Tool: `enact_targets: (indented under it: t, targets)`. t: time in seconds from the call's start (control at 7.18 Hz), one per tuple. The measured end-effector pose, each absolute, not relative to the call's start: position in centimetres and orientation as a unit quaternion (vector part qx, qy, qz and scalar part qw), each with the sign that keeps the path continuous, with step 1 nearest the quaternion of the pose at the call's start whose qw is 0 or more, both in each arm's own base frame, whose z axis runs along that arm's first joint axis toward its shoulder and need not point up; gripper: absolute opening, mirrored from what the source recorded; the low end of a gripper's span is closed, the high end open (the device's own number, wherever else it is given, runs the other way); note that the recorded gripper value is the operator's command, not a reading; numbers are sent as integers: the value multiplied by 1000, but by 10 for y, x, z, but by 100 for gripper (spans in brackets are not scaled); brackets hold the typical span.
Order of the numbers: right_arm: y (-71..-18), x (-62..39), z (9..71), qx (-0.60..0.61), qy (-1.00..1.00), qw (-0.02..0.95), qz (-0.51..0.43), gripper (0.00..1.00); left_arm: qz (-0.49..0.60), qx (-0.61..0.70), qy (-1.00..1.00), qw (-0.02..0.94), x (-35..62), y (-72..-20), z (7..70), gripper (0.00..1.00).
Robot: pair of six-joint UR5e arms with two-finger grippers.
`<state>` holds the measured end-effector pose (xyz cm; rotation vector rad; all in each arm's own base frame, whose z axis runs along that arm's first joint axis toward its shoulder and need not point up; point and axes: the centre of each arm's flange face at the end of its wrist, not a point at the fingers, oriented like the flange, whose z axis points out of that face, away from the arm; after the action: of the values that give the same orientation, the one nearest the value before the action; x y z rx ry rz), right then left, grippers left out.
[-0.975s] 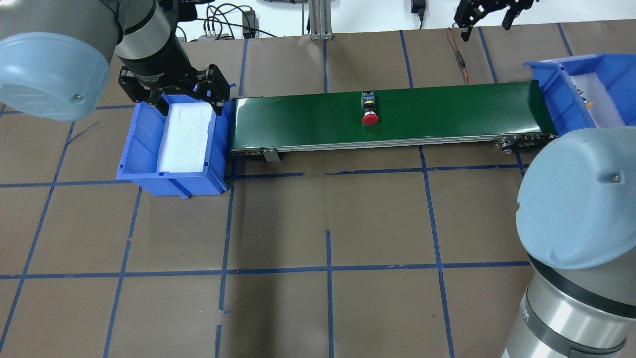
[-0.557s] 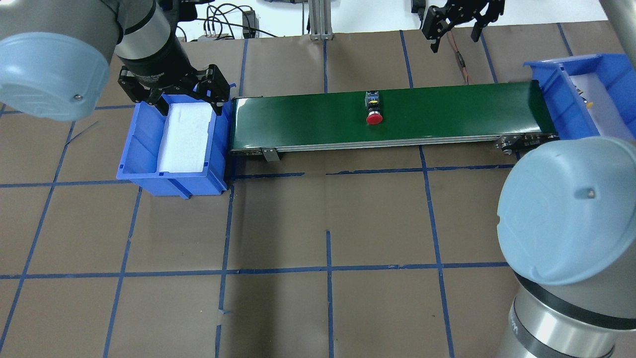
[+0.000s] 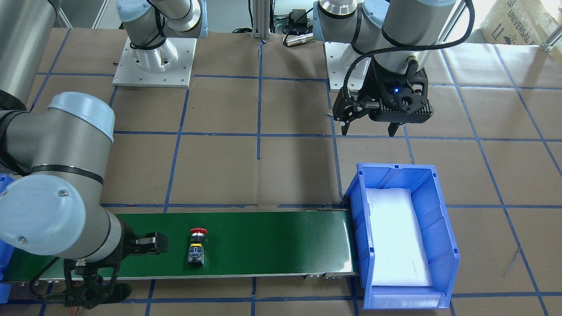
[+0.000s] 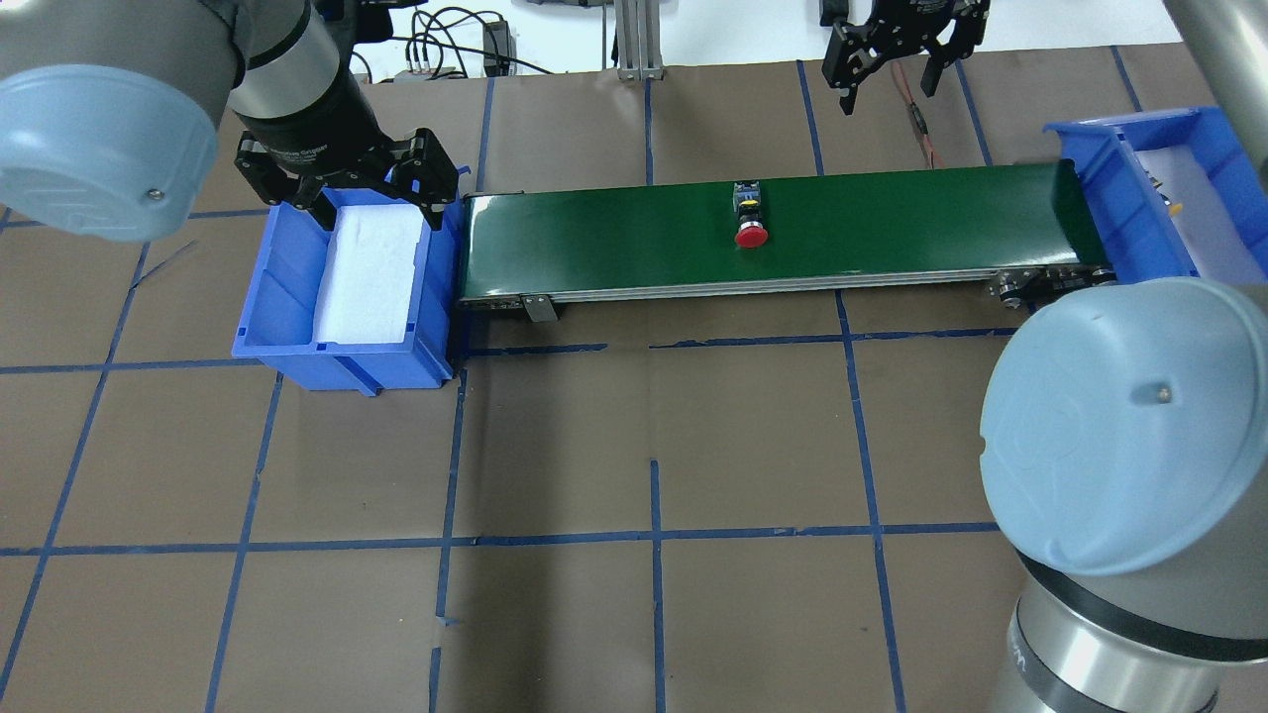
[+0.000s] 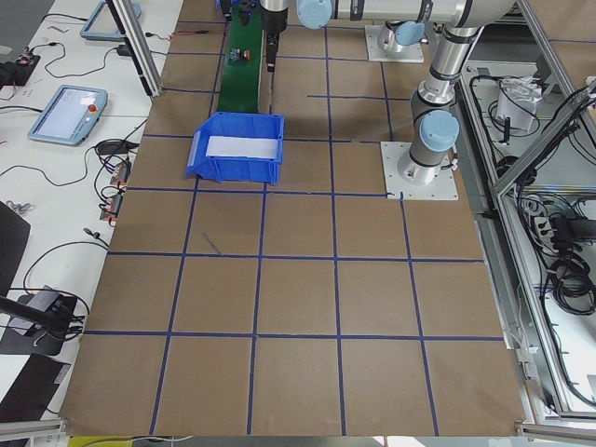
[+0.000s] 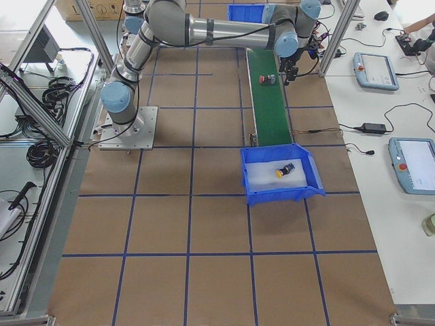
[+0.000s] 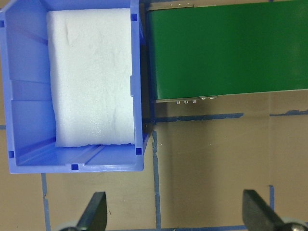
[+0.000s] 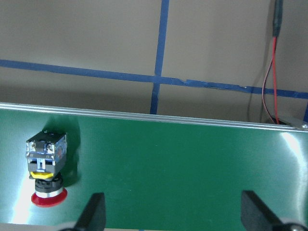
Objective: Transport two buttons from left to right
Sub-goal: 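Move the right gripper back over the belt toward the red button, then grasp the red button on the belt with the right gripper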
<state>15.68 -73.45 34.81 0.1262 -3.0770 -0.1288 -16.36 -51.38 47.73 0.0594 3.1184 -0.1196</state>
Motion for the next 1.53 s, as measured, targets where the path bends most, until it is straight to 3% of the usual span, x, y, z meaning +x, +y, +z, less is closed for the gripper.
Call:
enact_targets:
  t: [0.42,0.97,1.11,1.25,1.39,1.53]
  targets:
    - [-746,192,305,49,-998,25,-4,100,-38,19,999,10,-164,-514,477,100]
    - [-729,235,274,71,-997,29,-23,97,-38,19,999,10,-164,-514,477,100]
    - [-726,229,267,70,-997,33,-30,87,-38,19,999,10,-164,-514,477,100]
    - [-724,225,263,67,-996,36,-35,66,-38,19,999,10,-164,-514,477,100]
    - [-722,220,261,64,-996,41,-39,32,-38,19,999,10,-164,-514,477,100]
    - [-722,211,263,58,-996,48,-40,19,-38,19,999,10,-164,-514,477,100]
